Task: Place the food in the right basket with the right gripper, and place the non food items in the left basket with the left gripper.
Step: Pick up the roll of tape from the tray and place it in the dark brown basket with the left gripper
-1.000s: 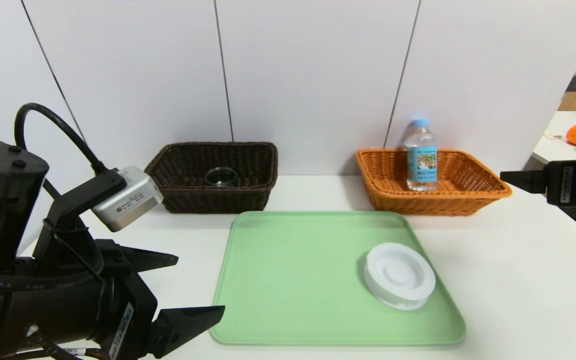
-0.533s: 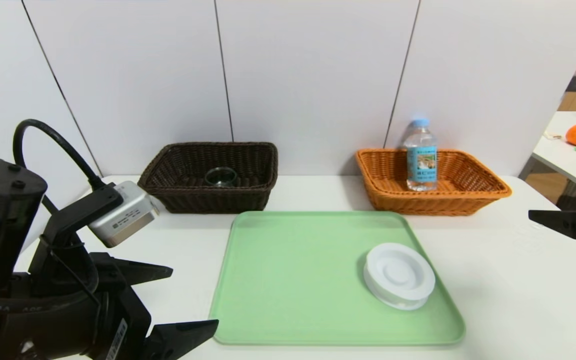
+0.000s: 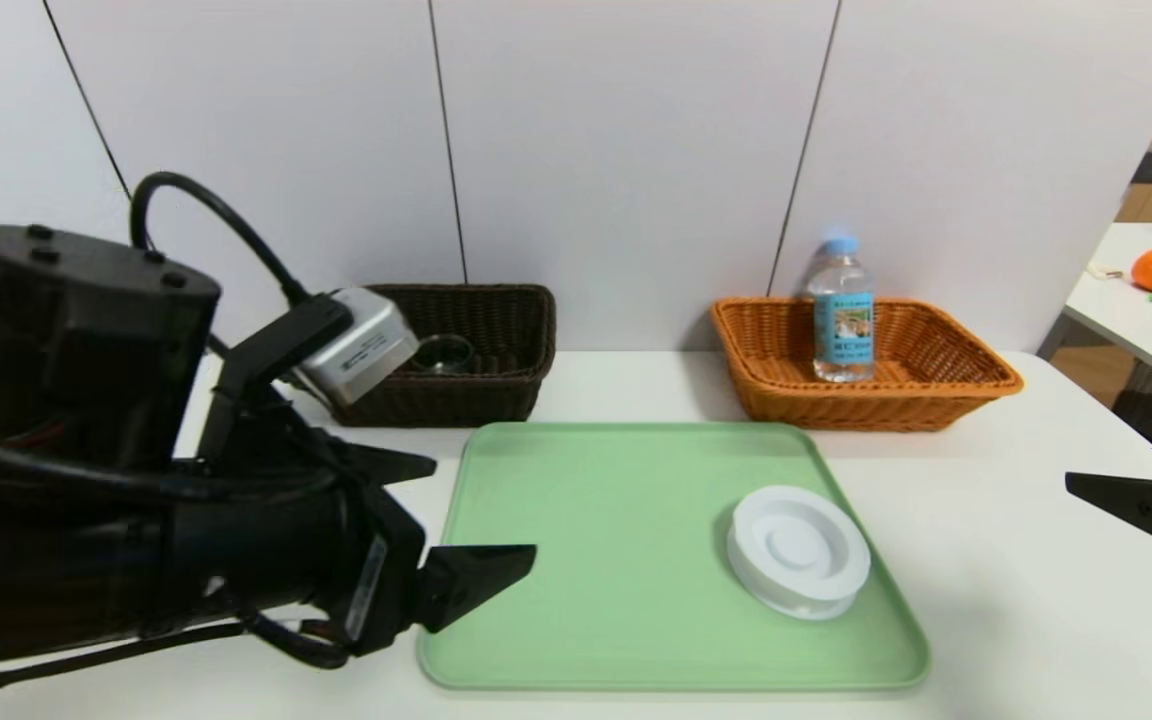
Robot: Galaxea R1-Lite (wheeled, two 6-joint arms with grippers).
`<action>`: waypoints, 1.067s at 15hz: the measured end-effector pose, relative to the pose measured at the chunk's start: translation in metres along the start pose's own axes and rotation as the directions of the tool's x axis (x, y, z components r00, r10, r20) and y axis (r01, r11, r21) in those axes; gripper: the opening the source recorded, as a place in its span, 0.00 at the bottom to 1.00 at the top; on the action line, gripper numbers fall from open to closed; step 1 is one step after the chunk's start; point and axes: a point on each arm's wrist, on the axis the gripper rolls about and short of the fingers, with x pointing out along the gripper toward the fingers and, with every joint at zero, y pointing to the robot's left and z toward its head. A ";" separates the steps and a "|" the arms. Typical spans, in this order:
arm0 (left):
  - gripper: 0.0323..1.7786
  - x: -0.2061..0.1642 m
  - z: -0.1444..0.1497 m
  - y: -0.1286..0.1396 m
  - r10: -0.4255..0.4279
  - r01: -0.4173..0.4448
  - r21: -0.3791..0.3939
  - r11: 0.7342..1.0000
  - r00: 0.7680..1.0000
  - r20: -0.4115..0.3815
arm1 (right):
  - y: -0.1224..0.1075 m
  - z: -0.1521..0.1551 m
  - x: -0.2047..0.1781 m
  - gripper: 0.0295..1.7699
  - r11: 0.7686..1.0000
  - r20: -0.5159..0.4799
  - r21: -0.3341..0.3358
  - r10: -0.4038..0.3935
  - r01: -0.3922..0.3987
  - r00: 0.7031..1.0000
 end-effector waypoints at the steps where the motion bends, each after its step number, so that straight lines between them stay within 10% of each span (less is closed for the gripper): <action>1: 0.95 0.010 0.008 -0.005 -0.020 0.020 0.014 1.000 1.000 0.005 | 0.000 -0.001 0.000 0.96 1.000 -0.004 0.000 0.001 -0.001 1.000; 8: 0.95 0.080 0.037 -0.022 -0.246 0.249 0.198 0.948 0.968 -0.041 | 0.001 -0.010 0.004 0.96 1.000 -0.035 -0.002 0.003 -0.003 0.999; 16: 0.95 0.142 0.036 -0.025 -0.368 0.373 0.515 0.772 0.922 -0.116 | 0.001 -0.021 0.008 0.96 1.000 -0.077 0.027 0.004 -0.002 0.997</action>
